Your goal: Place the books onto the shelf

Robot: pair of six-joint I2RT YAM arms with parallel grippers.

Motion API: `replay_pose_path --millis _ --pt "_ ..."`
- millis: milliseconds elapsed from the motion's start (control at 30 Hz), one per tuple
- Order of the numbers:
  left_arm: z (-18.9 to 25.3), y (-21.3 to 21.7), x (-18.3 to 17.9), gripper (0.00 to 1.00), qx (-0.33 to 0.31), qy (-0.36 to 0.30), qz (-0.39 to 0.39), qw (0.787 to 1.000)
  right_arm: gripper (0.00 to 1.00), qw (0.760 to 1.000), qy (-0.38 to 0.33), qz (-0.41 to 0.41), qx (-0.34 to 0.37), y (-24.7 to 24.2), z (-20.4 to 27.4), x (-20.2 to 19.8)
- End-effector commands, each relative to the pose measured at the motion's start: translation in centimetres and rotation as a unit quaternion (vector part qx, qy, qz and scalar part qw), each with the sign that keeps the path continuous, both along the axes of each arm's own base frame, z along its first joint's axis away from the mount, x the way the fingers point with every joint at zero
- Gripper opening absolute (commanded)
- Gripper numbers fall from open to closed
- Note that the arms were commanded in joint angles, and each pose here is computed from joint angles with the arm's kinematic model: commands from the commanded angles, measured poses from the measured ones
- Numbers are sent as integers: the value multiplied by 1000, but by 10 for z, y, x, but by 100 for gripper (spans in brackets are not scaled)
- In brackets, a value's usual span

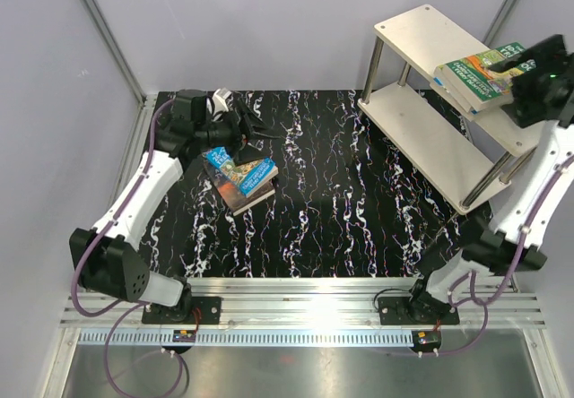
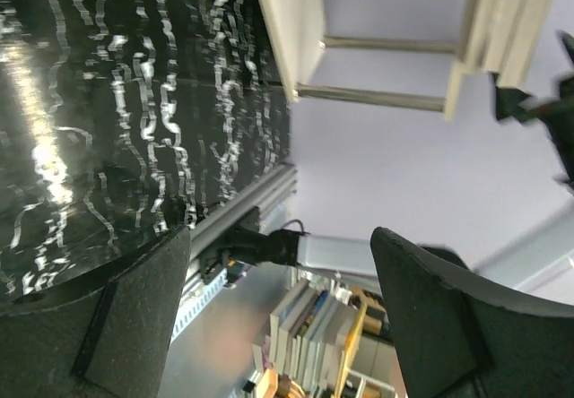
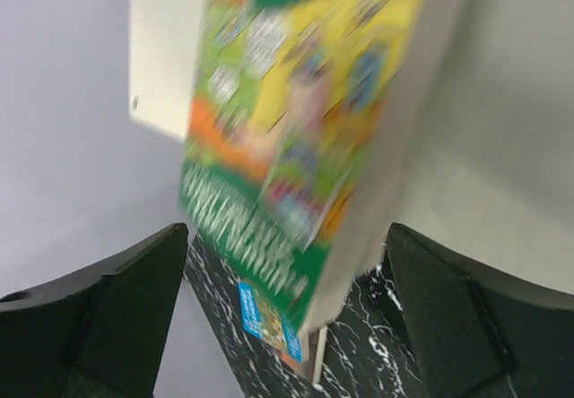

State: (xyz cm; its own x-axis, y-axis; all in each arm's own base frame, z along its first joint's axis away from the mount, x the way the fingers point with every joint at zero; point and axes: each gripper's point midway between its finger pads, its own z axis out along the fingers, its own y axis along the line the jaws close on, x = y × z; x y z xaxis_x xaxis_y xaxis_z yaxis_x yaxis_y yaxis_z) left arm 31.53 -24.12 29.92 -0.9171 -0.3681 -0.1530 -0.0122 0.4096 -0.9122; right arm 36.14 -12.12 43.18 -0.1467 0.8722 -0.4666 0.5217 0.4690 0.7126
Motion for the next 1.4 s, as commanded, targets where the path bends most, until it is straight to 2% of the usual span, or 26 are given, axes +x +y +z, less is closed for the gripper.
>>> replay_pose_path --millis 0,67,133,167,200,300,333,400,433,467,567,600,700,933,967,1000,1033,1067,1100,1167,1367 --pt "-1 18 2 85 37 -16 50 998 100 994 -26 -10 -110 43 38 -57" --pt "-4 21 7 86 36 -12 66 997 100 991 -35 12 -132 65 39 -67" --pt "-10 23 10 86 42 -2 84 996 100 986 -60 68 -138 98 30 -77" --pt "-14 29 13 86 57 0 104 993 100 985 -65 94 -129 108 10 -65" --pt "-14 33 14 86 66 -2 115 991 100 974 -117 159 -114 141 22 -85" --pt "-33 54 21 92 124 8 162 979 100 948 -156 270 -65 191 6 -89" --pt "-39 58 22 99 138 10 170 976 100 938 -155 305 -57 212 1 -92" --pt "-60 74 31 99 174 28 192 965 100 924 -133 353 -60 238 -16 -88" --pt "-67 79 34 99 183 32 199 962 100 905 -123 401 -72 263 -23 -95" --pt "-73 89 40 99 201 37 214 955 100 898 -111 419 -78 274 -32 -93" --pt "-101 108 52 99 259 49 229 937 100 870 -37 484 -84 311 -76 -85" --pt "-105 111 56 99 271 47 227 934 100 864 9 497 -77 319 -103 -75" --pt "-130 117 68 99 300 64 222 925 100 854 53 516 -49 338 -141 -55" --pt "-159 138 86 99 355 67 218 906 100 810 77 581 29 397 -186 10" --pt "-167 142 88 99 365 73 218 902 100 805 59 590 33 406 -177 23" --pt "-172 145 89 99 372 74 212 901 100 796 81 598 51 416 -203 36" --pt "-175 148 91 99 375 75 213 899 100 793 80 601 57 422 -207 45" --pt "-182 149 94 99 379 77 208 898 100 790 50 608 60 431 -196 61" --pt "-186 151 95 99 386 71 199 898 100 782 68 614 82 440 -221 72" --pt "-192 152 98 99 393 72 188 897 100 774 71 620 111 455 -243 94" --pt "-201 145 109 99 385 45 167 907 100 775 110 590 197 482 -307 135"
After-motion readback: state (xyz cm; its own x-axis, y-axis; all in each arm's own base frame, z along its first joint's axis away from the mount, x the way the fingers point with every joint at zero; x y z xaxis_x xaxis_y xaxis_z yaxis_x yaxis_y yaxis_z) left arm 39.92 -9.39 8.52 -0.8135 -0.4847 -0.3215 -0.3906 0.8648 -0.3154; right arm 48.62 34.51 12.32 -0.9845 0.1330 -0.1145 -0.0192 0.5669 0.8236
